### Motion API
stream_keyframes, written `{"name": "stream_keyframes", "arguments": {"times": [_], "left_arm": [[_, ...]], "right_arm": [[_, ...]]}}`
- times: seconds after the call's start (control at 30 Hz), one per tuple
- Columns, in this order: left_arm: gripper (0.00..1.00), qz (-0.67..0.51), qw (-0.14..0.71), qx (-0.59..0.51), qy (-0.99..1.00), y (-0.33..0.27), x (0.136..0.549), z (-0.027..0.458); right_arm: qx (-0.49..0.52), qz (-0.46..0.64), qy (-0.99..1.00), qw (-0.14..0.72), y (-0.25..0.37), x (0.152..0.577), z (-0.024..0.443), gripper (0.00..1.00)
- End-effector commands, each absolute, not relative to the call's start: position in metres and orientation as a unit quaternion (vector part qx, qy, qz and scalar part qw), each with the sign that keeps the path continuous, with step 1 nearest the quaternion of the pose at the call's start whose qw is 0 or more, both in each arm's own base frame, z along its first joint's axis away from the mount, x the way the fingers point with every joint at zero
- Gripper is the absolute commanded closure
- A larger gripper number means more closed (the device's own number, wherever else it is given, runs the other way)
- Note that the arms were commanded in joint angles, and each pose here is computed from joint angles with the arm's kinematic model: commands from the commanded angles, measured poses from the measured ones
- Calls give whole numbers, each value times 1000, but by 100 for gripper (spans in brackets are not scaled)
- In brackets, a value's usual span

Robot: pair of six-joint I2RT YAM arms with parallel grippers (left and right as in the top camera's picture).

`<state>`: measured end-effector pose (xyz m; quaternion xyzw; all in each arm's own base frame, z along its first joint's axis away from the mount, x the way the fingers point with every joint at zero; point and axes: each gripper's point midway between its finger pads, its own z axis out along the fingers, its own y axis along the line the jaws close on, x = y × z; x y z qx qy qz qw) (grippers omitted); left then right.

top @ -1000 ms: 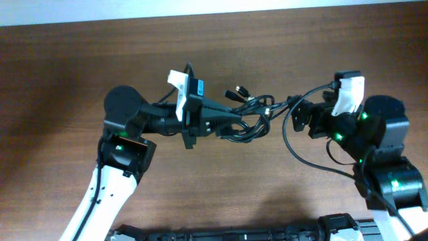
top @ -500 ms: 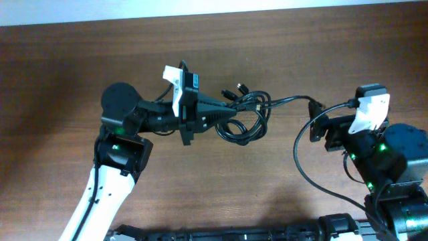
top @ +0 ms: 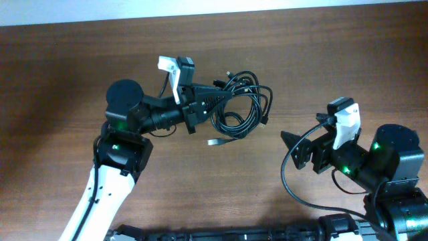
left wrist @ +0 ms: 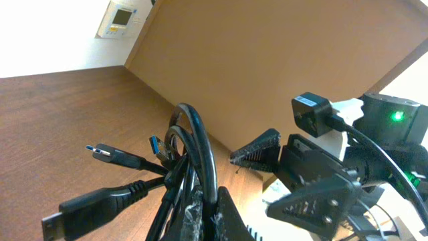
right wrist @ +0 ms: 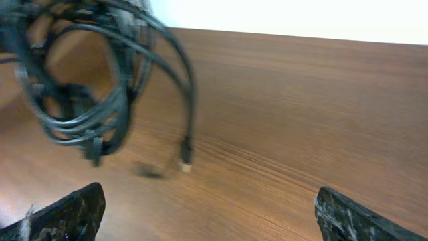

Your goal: Untangle cables

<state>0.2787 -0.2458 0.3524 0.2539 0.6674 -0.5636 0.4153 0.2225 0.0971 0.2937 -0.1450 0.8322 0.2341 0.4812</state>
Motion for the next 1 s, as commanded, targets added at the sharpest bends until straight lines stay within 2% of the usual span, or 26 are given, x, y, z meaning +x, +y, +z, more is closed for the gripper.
{"name": "stream_keyframes", "arguments": {"times": [0.0,0.53,0.67,0.73,0.87,0.97], "left_arm": [[100,-568,426,246,661,-243,277,368],[100,-592,418,296,623,-277,244,380],[100,-593,417,297,622,-279,243,380],[100,-593,417,297,622,-279,243,380],[100,-593,417,297,622,-279,243,380],[100,-593,417,297,622,-279,243,380]], "right_arm": [[-187,290,805,483,117,209,310,1],[-223,357,784,456,138,210,313,2],[-223,366,787,444,140,215,309,19],[-221,367,789,441,140,217,307,34],[-221,371,790,435,141,218,305,50],[-222,371,789,437,141,219,306,51]]}}
